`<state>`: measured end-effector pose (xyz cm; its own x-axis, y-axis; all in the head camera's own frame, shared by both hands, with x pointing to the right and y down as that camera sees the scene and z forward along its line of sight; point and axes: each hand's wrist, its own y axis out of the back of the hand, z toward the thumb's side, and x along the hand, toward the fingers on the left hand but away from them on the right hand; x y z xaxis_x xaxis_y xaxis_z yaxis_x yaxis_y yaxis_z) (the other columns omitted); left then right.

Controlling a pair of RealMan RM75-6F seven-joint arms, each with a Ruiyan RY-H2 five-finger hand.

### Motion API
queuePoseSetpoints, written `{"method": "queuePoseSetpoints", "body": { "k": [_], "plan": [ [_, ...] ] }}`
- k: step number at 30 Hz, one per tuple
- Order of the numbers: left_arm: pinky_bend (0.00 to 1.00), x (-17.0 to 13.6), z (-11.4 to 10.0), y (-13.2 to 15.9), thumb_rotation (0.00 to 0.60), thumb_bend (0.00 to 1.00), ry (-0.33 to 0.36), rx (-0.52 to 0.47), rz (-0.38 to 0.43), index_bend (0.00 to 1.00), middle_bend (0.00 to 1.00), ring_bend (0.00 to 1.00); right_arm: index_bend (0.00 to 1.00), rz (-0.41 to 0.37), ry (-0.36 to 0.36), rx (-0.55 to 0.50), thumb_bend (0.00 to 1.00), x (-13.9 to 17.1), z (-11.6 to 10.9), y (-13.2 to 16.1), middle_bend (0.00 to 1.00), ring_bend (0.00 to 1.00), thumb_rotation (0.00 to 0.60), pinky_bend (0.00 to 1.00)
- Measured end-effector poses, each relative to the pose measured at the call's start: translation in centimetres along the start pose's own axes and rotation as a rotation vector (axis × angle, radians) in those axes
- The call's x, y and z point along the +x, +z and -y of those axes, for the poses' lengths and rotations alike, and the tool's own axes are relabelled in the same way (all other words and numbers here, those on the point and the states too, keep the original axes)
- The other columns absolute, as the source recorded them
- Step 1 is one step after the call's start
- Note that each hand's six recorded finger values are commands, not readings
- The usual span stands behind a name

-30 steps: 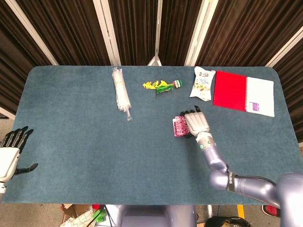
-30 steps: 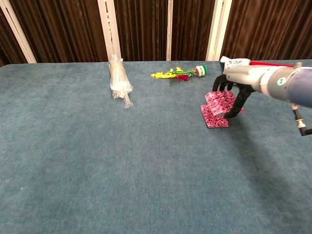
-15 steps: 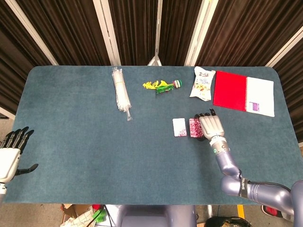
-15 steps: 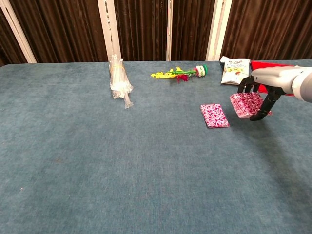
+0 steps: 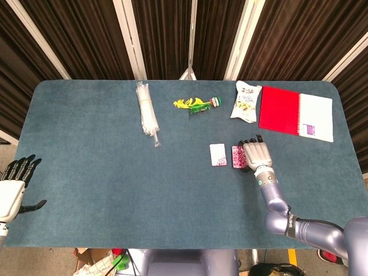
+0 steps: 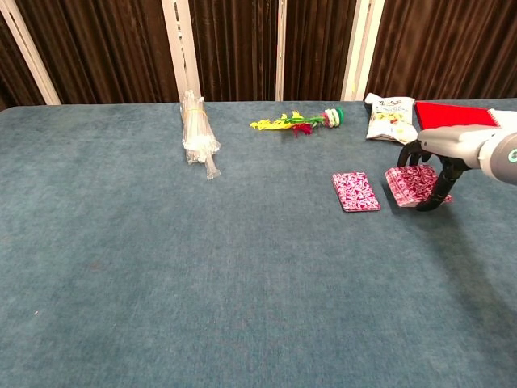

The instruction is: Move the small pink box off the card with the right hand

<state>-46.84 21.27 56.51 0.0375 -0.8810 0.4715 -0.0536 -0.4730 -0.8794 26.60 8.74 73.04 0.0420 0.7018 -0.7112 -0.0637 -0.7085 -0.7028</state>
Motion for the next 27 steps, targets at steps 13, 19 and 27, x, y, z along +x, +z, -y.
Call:
{"method": "queuePoseSetpoints", "body": {
  "k": [13, 19, 27],
  "plan": [
    [0.00, 0.1, 0.0, 0.0, 0.600, 0.00, -0.004, -0.004, -0.003, 0.00, 0.00, 0.00, 0.08, 0.012, 0.032, 0.015, 0.23, -0.4, 1.0, -0.4, 0.16, 0.03, 0.600, 0.00],
    [0.00, 0.0, 0.0, 0.0, 0.600, 0.00, -0.004, -0.007, -0.004, 0.00, 0.00, 0.00, 0.10, 0.021, 0.045, 0.022, 0.23, -0.4, 1.2, -0.6, 0.15, 0.03, 0.600, 0.00],
    [0.00, 0.0, 0.0, 0.1, 0.600, 0.00, -0.003, -0.007, -0.004, 0.00, 0.00, 0.00, 0.50, 0.027, 0.023, 0.017, 0.23, -0.4, 0.9, -0.6, 0.46, 0.17, 0.600, 0.00]
  ]
}}
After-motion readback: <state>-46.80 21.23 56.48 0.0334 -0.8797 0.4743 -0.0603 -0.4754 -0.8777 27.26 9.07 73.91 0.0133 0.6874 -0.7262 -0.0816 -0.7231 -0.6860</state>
